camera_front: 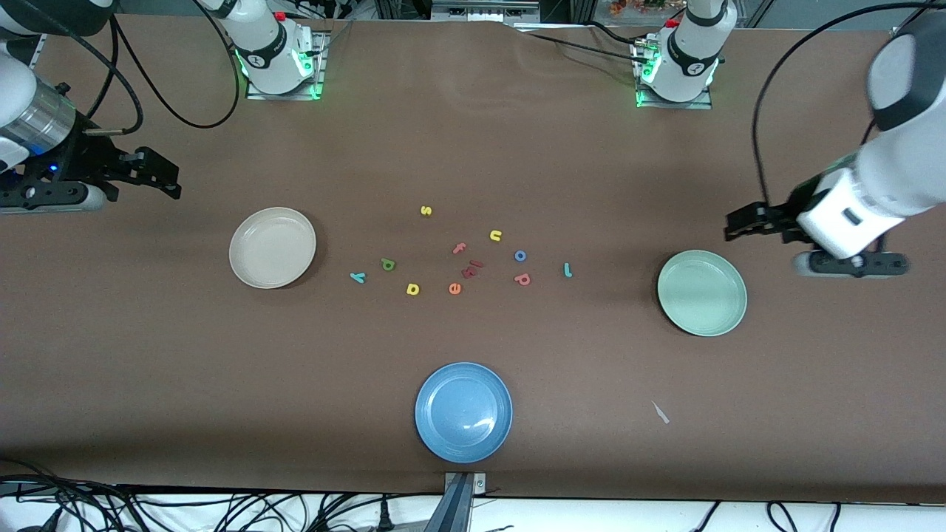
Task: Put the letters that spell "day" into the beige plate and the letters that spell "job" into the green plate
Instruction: 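Grasp the green p with the right gripper while the left gripper grasps the cyan 1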
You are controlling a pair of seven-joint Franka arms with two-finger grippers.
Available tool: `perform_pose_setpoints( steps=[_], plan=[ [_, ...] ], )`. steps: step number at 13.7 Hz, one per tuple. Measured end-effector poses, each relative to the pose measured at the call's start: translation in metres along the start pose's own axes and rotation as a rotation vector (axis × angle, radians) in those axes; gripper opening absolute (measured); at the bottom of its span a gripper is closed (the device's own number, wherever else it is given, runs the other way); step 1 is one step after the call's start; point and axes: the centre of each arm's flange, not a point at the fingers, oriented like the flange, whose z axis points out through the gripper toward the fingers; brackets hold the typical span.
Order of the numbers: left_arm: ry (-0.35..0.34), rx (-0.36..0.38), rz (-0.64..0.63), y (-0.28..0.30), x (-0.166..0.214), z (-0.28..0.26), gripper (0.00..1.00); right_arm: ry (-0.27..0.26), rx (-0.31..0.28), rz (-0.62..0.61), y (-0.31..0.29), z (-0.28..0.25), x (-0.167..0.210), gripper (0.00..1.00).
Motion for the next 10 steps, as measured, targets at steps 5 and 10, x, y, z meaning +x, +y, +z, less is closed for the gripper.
perform_pose_setpoints(
  steps=[5, 10],
  plan=[
    [-0.022, -0.002, -0.092, 0.062, 0.021, 0.065, 1.0, -0.127, -0.02, -0.049, -0.066, 0.085, 0.022, 1.0],
    [-0.043, -0.031, -0.188, 0.11, 0.049, 0.167, 0.99, -0.139, -0.052, 0.074, -0.138, 0.187, 0.043, 1.0]
  ],
)
